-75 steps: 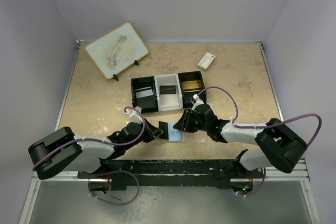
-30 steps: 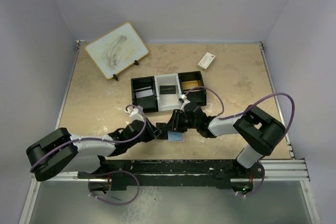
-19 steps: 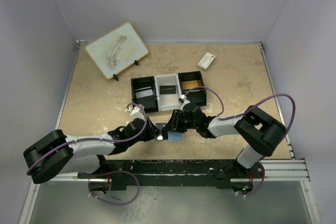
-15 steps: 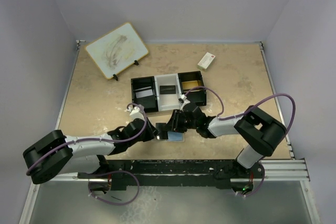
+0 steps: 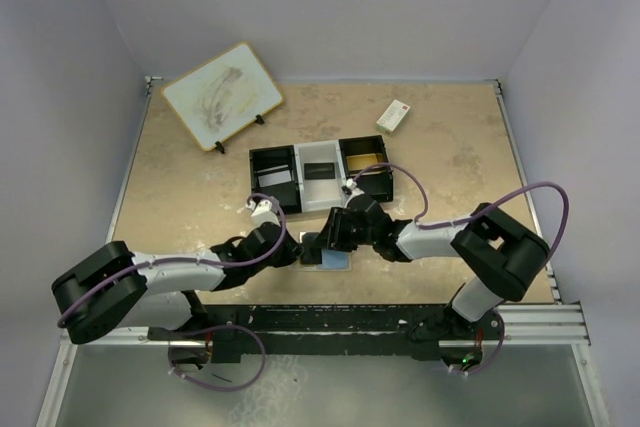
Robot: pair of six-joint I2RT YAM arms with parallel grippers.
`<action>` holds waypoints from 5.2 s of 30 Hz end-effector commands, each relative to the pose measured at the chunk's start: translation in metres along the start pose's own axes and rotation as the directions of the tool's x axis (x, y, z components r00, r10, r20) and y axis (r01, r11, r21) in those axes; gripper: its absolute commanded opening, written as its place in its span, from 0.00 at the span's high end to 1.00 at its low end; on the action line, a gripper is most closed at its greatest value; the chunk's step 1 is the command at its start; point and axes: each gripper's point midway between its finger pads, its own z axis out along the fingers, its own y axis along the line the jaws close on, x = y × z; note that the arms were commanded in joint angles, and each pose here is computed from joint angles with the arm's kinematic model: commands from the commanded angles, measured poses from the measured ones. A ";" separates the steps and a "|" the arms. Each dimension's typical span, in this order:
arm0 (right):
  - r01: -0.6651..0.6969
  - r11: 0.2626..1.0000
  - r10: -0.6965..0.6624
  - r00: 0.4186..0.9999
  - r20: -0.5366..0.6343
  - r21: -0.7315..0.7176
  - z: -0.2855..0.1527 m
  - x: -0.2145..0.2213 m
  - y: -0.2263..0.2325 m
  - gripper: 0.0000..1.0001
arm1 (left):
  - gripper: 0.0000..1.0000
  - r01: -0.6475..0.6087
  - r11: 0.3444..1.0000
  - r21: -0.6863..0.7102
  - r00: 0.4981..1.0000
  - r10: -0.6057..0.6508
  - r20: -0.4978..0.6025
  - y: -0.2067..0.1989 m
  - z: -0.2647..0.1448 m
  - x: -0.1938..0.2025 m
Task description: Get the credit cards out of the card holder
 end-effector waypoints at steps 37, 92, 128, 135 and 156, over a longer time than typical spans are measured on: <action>-0.008 0.999 0.011 0.997 -0.082 0.031 0.009 0.024 -0.016 0.69 | 0.96 -0.189 0.956 -0.225 0.978 0.164 -0.127 0.073 -0.008 0.028; 0.440 0.892 -0.431 0.757 0.492 0.106 -0.117 -0.105 0.056 1.00 | 0.44 -0.149 0.962 -0.227 0.964 0.193 0.185 0.019 -0.074 -0.075; 0.816 0.095 -0.961 0.224 -0.161 0.570 0.012 -0.226 0.026 1.00 | 0.28 0.032 0.883 -0.468 0.822 0.243 0.516 0.055 -0.194 -0.217; 0.859 0.002 -0.962 0.141 -0.234 0.512 0.033 -0.226 0.009 1.00 | 0.28 0.081 0.894 -0.440 0.779 0.219 0.587 0.057 -0.213 -0.222; 0.917 0.126 -0.955 0.215 -0.204 0.380 0.026 -0.209 -0.006 0.71 | 0.28 0.113 0.907 -0.407 0.746 0.193 0.637 0.059 -0.227 -0.224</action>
